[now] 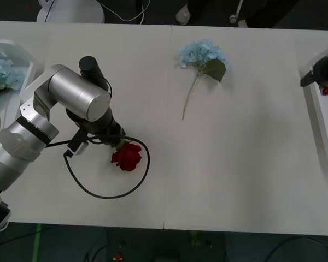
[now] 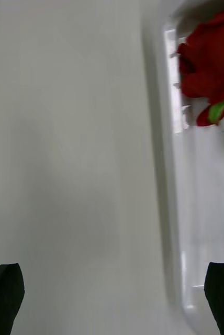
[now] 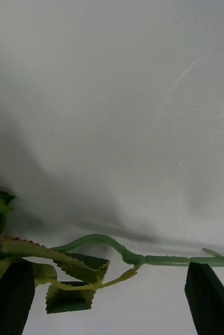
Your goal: Put the red flowers into the right box and the blue flowers into the left box
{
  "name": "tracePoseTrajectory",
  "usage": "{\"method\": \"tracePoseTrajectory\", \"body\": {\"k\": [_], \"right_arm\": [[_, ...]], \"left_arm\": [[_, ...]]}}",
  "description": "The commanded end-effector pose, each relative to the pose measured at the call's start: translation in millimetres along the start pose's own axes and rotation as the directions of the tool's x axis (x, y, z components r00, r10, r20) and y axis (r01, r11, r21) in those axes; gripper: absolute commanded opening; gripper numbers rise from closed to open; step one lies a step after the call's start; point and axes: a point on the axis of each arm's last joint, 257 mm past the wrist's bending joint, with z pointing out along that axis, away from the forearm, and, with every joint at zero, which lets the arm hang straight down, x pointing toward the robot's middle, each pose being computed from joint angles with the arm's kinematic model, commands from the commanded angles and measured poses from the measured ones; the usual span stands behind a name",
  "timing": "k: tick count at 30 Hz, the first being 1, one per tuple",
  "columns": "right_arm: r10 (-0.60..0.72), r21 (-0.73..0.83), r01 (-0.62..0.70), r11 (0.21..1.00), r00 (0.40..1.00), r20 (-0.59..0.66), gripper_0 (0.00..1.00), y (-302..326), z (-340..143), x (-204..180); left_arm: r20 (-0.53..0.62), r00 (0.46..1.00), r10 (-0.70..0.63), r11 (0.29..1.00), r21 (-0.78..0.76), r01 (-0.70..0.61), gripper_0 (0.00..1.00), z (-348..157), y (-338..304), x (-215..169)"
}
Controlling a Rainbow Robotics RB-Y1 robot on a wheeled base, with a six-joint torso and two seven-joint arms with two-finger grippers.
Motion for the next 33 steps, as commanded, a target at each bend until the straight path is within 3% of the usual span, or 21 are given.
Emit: {"method": "tracePoseTrajectory", "body": {"k": [1, 9, 15, 23, 33], "right_arm": [[-0.037, -0.108, 0.041, 0.993, 0.999, 0.037, 1.0, 115, -11, -20], [0.01, -0.174, -0.001, 0.985, 0.998, 0.055, 1.0, 238, 2, -9], [0.038, -0.162, -0.024, 0.986, 0.996, 0.081, 1.0, 295, 13, 6], [0.051, -0.161, -0.042, 0.986, 0.997, 0.05, 1.0, 321, 44, 26], [0.08, -0.195, -0.071, 0.978, 0.996, 0.038, 1.0, 340, 78, 38]], "left_arm": [[-0.053, 0.998, 0.029, 0.999, -0.033, -0.031, 0.83, -3, 6, 18], [-0.088, 0.995, 0.051, 0.998, -0.028, -0.053, 0.83, -7, 12, 35], [-0.061, 0.995, 0.084, 0.995, -0.04, -0.086, 0.83, 6, 20, 21], [-0.036, 0.993, 0.112, 0.992, -0.053, -0.114, 0.83, 16, 26, 6], [0.103, 0.97, 0.219, 0.973, -0.09, -0.211, 0.83, 4, 27, -49]]}}
